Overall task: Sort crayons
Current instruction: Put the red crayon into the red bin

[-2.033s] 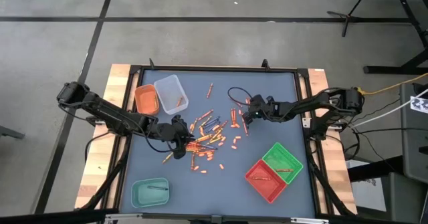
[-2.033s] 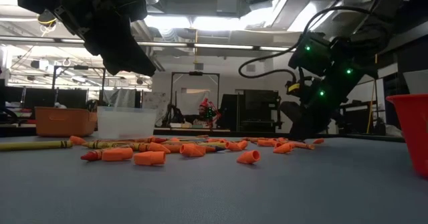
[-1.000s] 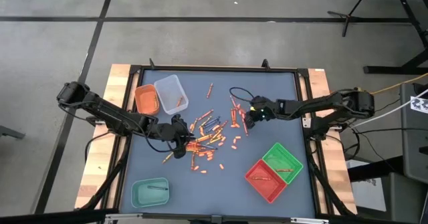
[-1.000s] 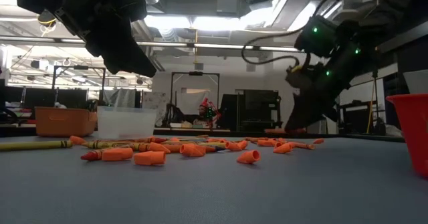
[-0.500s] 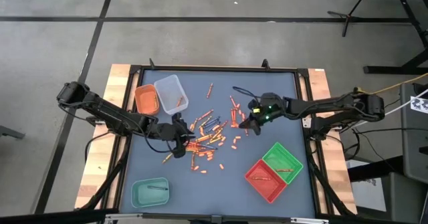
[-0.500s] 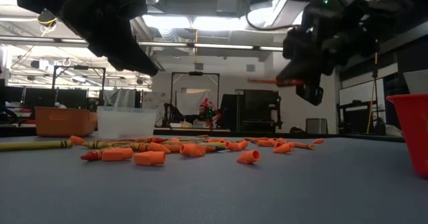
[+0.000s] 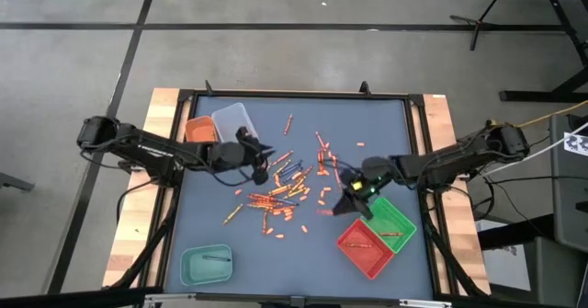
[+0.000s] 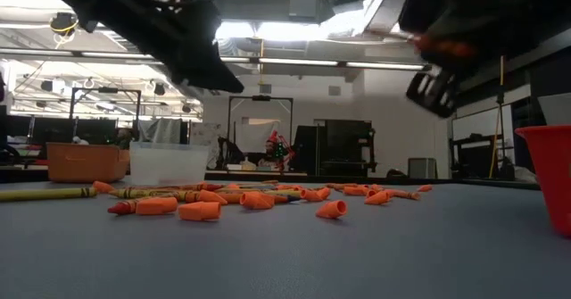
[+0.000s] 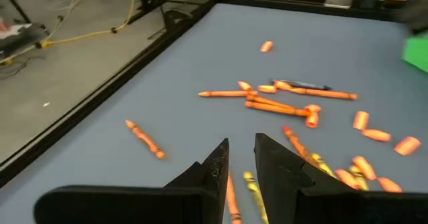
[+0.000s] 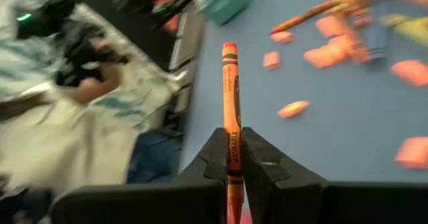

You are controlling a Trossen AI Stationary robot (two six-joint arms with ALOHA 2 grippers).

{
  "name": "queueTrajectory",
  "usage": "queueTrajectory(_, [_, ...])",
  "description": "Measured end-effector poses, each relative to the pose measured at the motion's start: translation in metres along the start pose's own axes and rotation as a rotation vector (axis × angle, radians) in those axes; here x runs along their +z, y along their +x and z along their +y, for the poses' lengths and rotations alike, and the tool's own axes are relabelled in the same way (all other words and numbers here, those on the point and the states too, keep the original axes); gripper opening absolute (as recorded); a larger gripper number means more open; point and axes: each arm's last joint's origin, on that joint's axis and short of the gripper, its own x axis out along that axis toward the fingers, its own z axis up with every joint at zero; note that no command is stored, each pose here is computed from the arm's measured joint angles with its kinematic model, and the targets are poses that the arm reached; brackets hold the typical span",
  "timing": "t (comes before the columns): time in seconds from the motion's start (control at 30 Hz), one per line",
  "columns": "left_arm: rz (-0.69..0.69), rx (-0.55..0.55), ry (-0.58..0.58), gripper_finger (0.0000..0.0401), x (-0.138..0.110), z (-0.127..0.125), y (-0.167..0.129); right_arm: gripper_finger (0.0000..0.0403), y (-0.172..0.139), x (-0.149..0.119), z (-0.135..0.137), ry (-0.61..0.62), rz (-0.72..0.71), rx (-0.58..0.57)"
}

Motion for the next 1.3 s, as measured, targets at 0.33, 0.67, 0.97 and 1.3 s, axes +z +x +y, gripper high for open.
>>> queueTrajectory(0.33, [0.025,-0.028,-0.032,0.0059,0.002,0.016,0.008,0.0021,0.02,-0.039,0.049,-0.024,0.113,0.137])
queueTrajectory(0.67, [0.029,-0.043,-0.031,0.0059,0.001,0.015,0.008,0.0021,0.026,-0.066,0.073,-0.008,0.11,0.102])
queueTrajectory(0.97, [0.03,-0.043,-0.032,0.0059,0.001,0.015,0.008,0.0021,0.024,-0.084,0.062,0.012,0.248,-0.073])
queueTrajectory(1.3, [0.03,-0.043,-0.033,0.0059,0.001,0.015,0.008,0.0024,0.021,-0.091,0.053,0.022,0.312,-0.168])
